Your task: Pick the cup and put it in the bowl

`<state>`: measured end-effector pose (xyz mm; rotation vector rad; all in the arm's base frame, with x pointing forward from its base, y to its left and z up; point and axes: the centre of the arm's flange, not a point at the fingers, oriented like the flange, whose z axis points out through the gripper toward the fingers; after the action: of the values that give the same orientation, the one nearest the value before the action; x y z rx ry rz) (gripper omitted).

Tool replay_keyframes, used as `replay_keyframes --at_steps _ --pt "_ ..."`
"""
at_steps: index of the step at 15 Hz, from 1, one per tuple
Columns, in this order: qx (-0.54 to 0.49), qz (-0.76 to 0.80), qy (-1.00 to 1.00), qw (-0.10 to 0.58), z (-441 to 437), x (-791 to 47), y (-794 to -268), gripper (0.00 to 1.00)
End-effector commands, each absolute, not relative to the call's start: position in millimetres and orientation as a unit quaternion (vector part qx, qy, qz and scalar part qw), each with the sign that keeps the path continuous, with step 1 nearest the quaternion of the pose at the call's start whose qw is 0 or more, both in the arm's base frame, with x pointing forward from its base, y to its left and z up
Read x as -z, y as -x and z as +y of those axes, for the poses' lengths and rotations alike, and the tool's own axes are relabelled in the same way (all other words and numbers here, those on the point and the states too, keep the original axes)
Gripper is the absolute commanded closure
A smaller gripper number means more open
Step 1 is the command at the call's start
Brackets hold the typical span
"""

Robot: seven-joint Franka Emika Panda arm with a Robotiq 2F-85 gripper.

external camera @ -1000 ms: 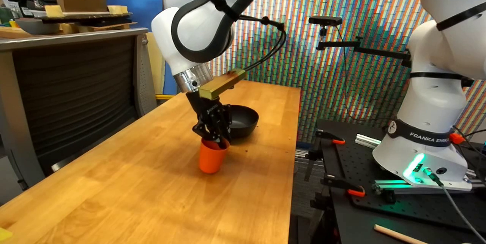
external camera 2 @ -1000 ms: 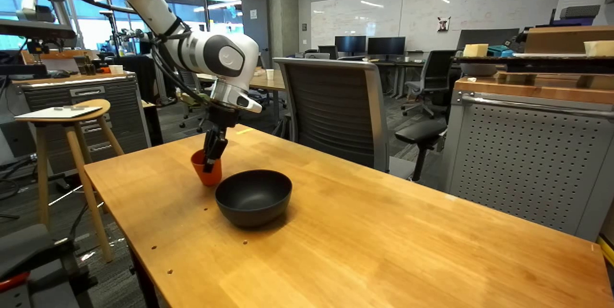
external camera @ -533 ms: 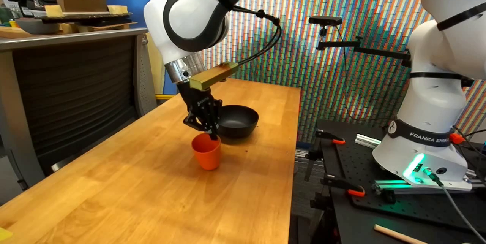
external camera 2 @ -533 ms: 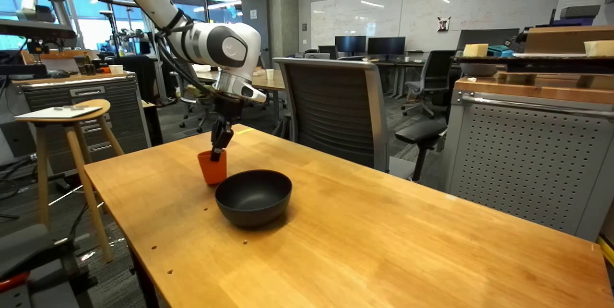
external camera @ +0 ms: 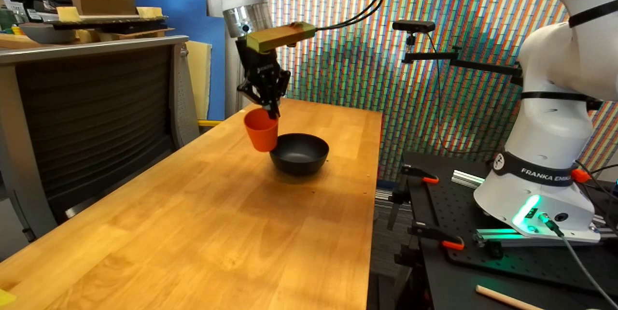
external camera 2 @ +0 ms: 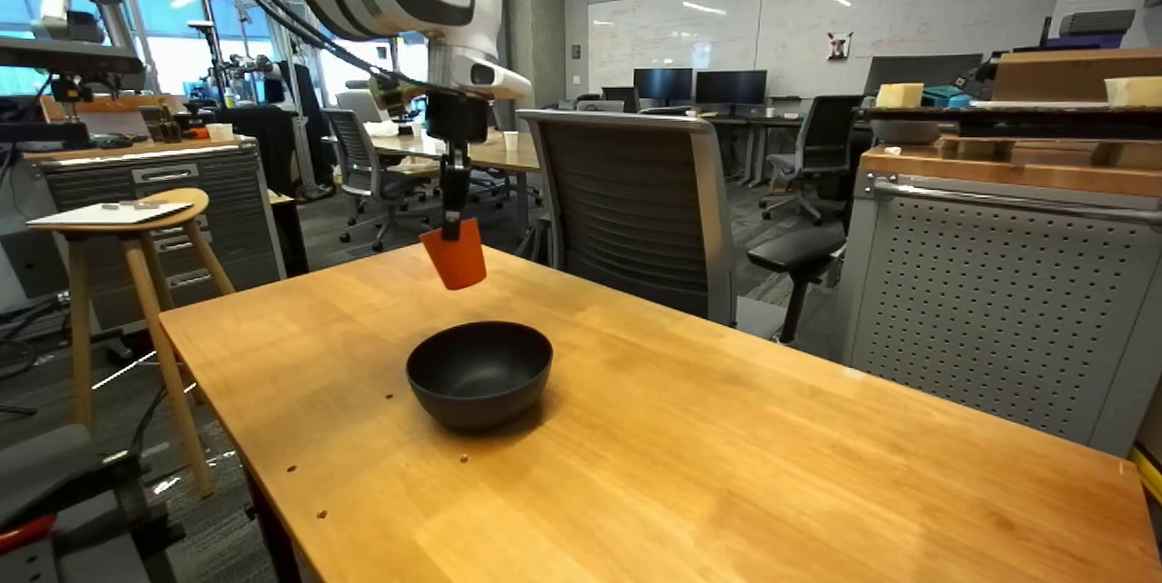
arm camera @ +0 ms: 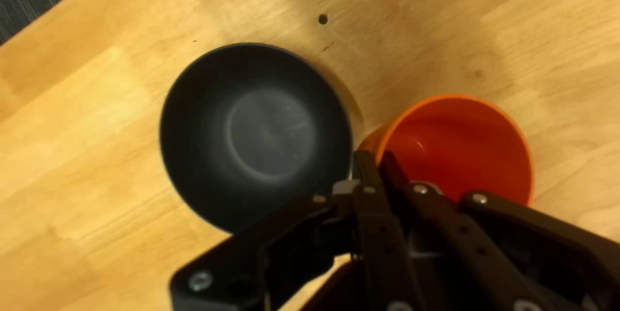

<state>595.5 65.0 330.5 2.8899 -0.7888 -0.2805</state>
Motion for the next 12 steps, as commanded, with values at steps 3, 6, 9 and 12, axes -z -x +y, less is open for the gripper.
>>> replay_keyframes --at_steps 3,6,9,12 --pt "0.100 -0.350 -0.928 0.081 18.3 -340.0 -553.4 0.99" --pt "0.122 -0.372 -0.917 0.083 -1.3 -309.5 -551.0 0.99" --pt "0.144 -0.389 -0.905 0.091 -20.8 -278.2 -549.4 0.99" --pt "0.159 -0.402 -0.899 0.074 -42.4 -253.8 -549.5 0.99"
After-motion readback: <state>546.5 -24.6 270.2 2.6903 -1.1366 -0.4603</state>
